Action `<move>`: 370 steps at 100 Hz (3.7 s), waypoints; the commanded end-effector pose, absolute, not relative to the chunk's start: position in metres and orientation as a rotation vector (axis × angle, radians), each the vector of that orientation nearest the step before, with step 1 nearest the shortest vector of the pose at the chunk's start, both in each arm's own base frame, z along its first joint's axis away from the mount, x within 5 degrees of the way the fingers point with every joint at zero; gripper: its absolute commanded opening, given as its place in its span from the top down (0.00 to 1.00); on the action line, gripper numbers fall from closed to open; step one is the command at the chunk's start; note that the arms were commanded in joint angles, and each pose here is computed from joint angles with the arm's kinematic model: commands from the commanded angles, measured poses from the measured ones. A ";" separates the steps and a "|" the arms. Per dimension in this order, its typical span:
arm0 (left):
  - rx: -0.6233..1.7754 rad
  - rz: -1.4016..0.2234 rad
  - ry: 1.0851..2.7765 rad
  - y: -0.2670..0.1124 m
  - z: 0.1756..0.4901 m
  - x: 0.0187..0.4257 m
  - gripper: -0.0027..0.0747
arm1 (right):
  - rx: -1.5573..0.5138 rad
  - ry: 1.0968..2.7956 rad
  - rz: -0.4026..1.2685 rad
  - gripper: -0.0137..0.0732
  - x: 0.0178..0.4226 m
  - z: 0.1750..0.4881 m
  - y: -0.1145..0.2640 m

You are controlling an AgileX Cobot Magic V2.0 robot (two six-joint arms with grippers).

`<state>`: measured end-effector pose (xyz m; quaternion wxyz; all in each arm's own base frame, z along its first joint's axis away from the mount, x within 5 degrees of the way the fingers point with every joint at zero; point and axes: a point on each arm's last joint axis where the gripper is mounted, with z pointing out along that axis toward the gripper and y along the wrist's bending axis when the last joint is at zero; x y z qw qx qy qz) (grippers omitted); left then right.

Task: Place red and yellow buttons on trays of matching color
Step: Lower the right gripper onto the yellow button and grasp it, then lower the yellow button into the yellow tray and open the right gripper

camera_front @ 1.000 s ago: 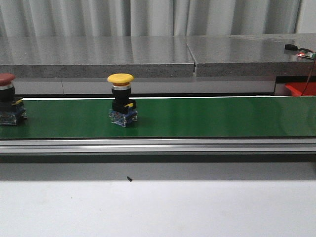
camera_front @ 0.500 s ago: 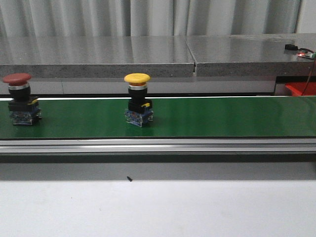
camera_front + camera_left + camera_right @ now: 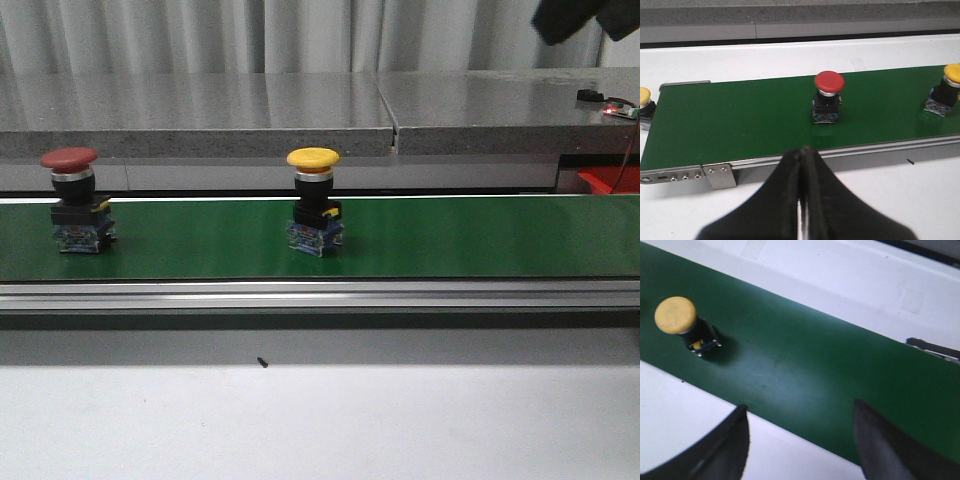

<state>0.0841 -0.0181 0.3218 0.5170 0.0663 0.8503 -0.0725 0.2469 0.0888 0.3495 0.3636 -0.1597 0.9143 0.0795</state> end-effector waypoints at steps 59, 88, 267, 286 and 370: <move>0.144 -0.194 1.954 -0.019 0.335 0.086 0.99 | -0.687 2.494 0.243 0.21 0.308 0.348 0.153; 0.144 -0.194 1.954 -0.019 0.335 0.086 0.99 | -0.752 2.557 0.262 0.21 0.329 0.318 0.166; 0.144 -0.194 1.954 -0.019 0.335 0.086 0.99 | 0.292 2.541 0.039 0.68 0.242 0.325 -0.054; 0.144 -0.194 1.954 -0.019 0.335 0.086 0.99 | 0.503 2.502 0.009 0.68 0.234 0.322 -0.083; 0.144 -0.194 1.954 -0.019 0.335 0.086 0.99 | 0.827 2.455 -0.002 0.68 0.249 0.237 -0.122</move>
